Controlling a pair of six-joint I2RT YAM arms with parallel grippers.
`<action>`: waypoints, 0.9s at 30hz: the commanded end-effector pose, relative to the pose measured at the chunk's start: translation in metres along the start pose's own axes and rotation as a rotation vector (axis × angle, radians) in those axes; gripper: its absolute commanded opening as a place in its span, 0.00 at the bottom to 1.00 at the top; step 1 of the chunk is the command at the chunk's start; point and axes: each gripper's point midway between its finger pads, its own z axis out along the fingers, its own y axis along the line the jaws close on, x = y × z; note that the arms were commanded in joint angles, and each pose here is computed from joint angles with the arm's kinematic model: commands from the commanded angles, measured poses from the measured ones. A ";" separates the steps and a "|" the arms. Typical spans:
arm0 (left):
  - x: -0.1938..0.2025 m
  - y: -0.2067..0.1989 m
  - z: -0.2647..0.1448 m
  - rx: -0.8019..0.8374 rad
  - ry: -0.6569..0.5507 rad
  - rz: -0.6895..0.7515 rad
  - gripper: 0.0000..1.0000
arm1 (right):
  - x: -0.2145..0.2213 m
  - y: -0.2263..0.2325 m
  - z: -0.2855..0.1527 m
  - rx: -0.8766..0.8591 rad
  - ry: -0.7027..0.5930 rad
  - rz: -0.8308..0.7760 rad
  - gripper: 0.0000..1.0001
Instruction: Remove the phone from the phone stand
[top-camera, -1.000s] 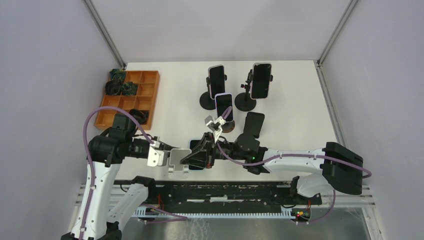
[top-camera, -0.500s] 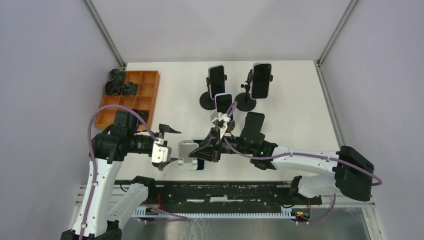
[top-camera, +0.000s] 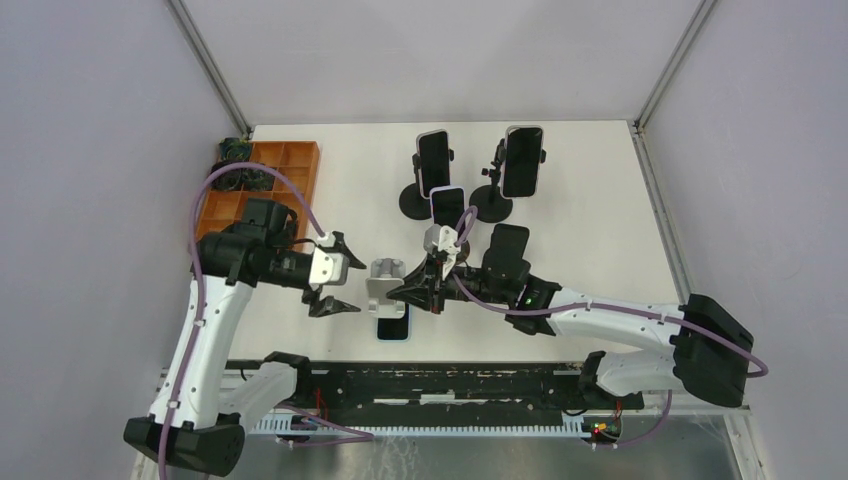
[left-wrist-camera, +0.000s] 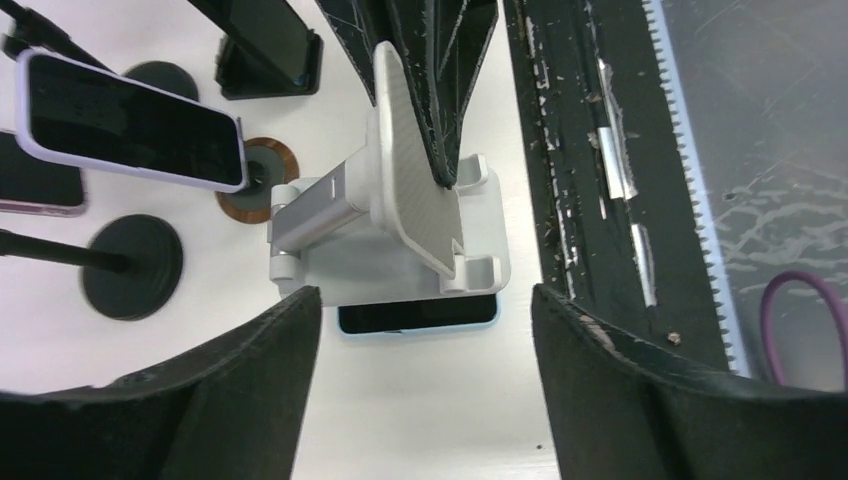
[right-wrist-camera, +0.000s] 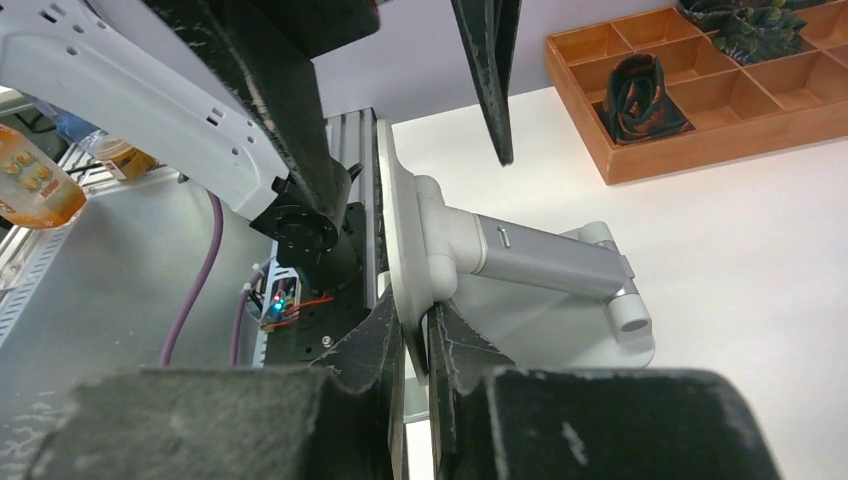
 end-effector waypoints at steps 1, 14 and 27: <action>-0.007 0.002 0.004 0.033 -0.047 -0.172 0.77 | -0.041 0.008 0.009 -0.049 -0.137 -0.100 0.00; 0.007 -0.004 0.020 0.132 -0.040 -0.419 0.26 | -0.052 0.003 0.023 -0.052 -0.187 -0.115 0.00; 0.022 0.007 0.028 0.146 -0.002 -0.378 0.02 | -0.026 -0.017 0.012 0.001 -0.106 -0.061 0.60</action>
